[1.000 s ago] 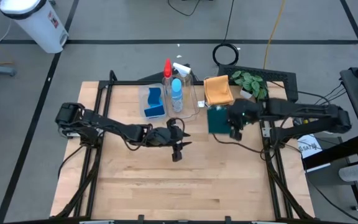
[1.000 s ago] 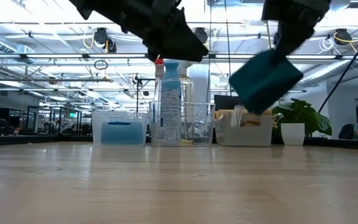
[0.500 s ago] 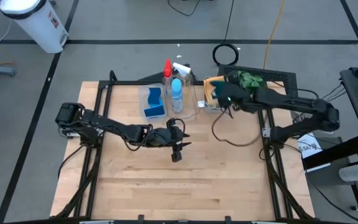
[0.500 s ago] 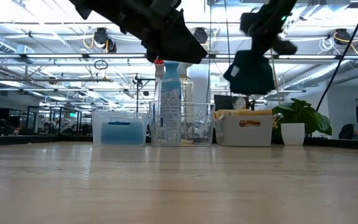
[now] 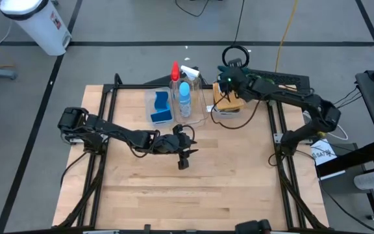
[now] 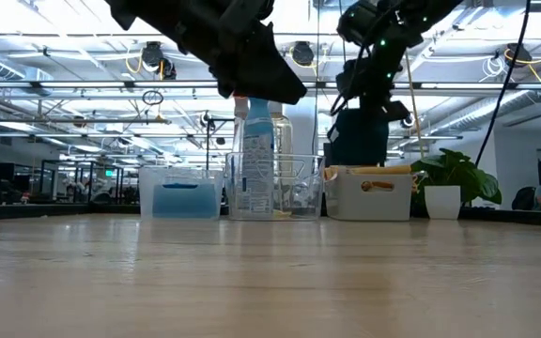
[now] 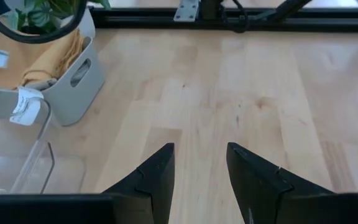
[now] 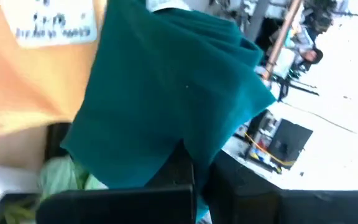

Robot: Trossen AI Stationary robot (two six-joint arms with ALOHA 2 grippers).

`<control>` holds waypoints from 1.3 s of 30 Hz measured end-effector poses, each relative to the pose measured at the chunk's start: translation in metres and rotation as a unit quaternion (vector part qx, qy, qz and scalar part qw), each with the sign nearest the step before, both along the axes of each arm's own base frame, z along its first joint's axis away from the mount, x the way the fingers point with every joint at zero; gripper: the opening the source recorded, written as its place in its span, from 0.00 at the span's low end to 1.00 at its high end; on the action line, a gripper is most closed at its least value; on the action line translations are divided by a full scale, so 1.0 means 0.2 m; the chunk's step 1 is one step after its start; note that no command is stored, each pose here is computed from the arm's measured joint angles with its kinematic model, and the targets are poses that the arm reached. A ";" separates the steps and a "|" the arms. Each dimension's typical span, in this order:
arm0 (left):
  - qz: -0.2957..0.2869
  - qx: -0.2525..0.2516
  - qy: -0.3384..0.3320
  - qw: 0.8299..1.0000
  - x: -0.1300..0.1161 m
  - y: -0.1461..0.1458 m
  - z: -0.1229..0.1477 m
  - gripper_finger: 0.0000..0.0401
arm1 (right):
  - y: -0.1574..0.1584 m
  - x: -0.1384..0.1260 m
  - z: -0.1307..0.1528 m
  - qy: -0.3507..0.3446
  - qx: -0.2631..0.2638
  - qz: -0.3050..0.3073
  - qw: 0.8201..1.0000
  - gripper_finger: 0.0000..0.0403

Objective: Pick & Place Kitchen Items
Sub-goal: Put the dark blue microfiber cloth into the gray bin

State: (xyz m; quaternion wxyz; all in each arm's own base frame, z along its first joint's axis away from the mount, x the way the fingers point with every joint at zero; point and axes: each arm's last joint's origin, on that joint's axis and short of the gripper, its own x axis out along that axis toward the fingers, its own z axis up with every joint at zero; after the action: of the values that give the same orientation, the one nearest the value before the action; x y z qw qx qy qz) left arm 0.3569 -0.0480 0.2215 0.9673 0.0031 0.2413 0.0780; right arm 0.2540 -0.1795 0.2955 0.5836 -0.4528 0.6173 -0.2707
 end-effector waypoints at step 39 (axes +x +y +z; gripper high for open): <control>0.000 0.003 0.016 1.000 -0.01 0.00 -0.01 0.38 | 0.19 -0.05 -0.44 -0.090 0.218 0.029 0.972 0.00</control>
State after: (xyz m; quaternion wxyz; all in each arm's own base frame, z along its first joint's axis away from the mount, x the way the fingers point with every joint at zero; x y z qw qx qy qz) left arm 0.3554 -0.0477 0.2190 0.9634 0.0071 0.2562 0.0786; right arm 0.2445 -0.1415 0.2077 0.7286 -0.3064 0.5932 -0.1526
